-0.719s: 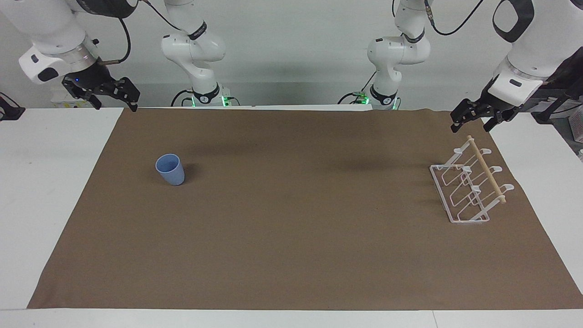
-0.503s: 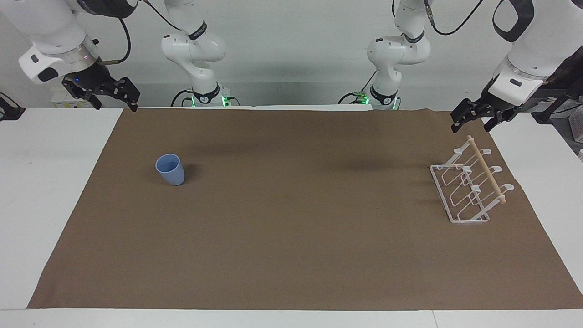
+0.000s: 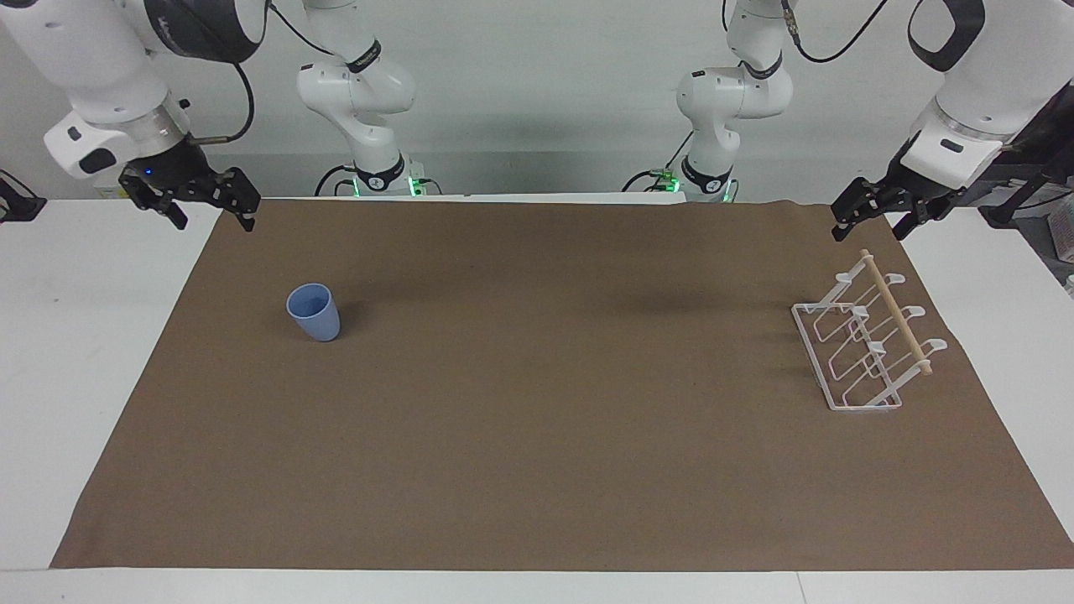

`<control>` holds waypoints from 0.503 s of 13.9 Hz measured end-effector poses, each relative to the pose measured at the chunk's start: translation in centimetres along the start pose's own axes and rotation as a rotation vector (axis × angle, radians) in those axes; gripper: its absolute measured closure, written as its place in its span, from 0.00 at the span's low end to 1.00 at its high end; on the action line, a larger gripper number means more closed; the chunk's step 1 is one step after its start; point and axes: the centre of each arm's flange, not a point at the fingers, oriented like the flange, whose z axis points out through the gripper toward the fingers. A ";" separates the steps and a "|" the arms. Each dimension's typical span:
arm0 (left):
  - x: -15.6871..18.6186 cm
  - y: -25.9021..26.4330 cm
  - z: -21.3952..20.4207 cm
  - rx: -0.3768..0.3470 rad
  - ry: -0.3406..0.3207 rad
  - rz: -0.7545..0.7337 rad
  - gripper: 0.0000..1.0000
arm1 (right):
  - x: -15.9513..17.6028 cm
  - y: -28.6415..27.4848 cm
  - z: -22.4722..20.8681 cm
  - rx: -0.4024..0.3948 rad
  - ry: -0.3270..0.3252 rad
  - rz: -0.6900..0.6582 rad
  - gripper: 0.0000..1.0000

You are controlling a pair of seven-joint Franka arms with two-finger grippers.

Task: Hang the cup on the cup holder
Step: 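Move the right gripper toward the light blue cup, then grasp the light blue cup rim with the right gripper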

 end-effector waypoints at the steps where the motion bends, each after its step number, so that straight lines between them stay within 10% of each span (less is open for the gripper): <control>1: 0.0 0.0 -0.1 0.000 0.003 0.000 0.00 | 0.1 0.5 2.7 0.017 -0.005 -0.003 0.00; 7: 0.2 0.0 -0.4 0.000 0.026 0.000 0.00 | -0.7 1.7 17.5 0.082 -0.043 -0.084 0.02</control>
